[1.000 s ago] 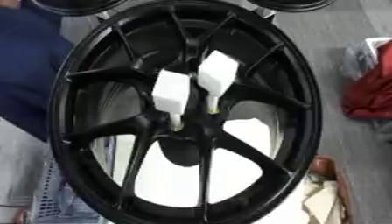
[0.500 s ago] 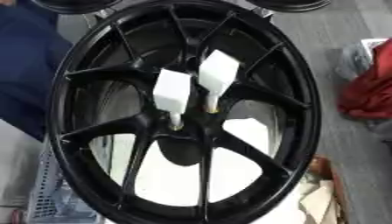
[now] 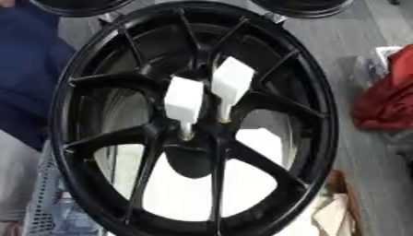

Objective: Pull the pin out of the wheel hub.

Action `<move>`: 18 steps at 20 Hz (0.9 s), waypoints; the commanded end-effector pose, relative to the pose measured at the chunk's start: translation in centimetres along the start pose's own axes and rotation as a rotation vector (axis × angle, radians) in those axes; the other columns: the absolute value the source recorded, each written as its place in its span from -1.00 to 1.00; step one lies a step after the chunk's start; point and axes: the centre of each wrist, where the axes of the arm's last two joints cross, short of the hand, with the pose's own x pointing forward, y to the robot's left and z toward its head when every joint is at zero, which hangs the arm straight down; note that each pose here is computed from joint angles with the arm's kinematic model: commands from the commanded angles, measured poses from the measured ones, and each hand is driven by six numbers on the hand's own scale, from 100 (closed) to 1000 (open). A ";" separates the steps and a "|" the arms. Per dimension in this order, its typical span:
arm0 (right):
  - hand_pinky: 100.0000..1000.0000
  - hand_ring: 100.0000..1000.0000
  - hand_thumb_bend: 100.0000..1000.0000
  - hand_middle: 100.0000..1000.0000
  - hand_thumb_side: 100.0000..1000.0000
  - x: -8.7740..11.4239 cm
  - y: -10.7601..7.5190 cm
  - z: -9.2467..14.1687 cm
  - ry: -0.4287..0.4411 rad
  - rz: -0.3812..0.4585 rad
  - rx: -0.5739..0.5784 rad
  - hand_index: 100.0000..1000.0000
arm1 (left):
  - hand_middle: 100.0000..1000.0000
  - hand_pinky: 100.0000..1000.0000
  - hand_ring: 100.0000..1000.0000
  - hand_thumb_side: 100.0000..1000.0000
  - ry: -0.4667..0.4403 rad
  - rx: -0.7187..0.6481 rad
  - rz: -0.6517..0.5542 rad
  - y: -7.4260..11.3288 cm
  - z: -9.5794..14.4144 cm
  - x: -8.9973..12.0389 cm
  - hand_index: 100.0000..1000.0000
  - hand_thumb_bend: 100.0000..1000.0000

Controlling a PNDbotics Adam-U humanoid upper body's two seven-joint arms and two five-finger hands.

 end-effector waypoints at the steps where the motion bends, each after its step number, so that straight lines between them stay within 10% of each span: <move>1: 0.66 0.50 -1.00 0.28 -0.12 0.5 -1.6 0.3 -0.011 0.024 -0.034 0.48 | 0.55 0.53 0.52 0.33 -0.013 0.020 -0.029 1.7 0.8 0.6 0.64 -0.06; 18: 0.66 0.50 -1.00 0.28 -0.14 0.9 -2.0 0.5 -0.024 0.030 -0.051 0.48 | 0.32 0.45 0.34 0.50 -0.235 0.132 0.035 1.9 1.5 4.4 0.52 -0.33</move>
